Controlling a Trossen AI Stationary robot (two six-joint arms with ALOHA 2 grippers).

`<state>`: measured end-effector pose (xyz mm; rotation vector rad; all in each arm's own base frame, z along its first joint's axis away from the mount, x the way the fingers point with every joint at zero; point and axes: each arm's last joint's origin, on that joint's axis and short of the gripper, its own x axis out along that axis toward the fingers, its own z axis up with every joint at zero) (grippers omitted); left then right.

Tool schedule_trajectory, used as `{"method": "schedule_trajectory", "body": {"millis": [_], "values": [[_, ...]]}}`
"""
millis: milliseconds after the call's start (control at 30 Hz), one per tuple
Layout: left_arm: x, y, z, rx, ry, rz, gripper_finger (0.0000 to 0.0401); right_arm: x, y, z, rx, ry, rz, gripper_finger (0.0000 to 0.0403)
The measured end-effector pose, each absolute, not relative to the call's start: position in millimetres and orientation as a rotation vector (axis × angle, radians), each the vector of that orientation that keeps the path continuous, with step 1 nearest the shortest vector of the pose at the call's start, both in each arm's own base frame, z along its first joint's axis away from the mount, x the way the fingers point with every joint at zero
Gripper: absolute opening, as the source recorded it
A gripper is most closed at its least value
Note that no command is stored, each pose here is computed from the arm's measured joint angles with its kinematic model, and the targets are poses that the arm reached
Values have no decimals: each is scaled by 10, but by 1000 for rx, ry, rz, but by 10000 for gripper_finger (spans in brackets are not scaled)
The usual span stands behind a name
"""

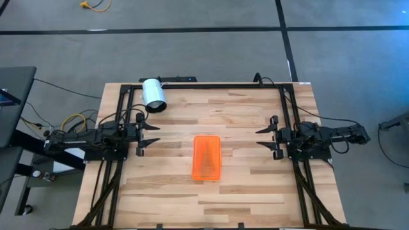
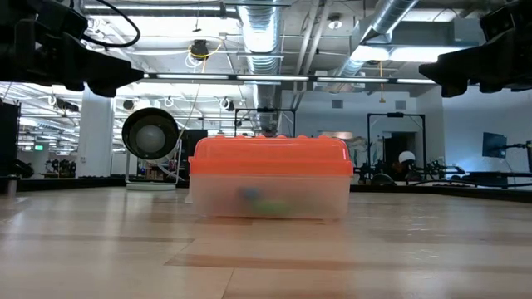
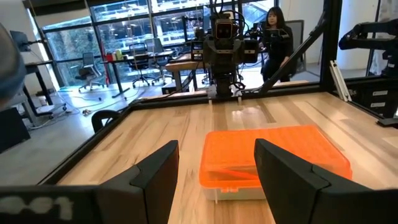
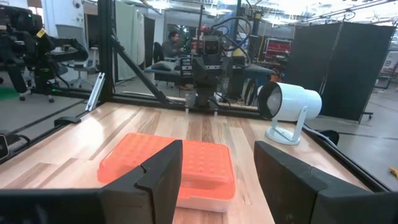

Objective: Pick & place school supplies into a supply box
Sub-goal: Return to Home Position

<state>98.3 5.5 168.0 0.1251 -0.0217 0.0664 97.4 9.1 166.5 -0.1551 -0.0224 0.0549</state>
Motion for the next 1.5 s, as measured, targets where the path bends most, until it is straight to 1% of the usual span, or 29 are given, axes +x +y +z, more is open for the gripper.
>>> {"method": "schedule_trajectory", "body": {"millis": [1500], "values": [[983,55,1682,126,-23,66,202,974,91,1665,-155,-22,55,193]]}}
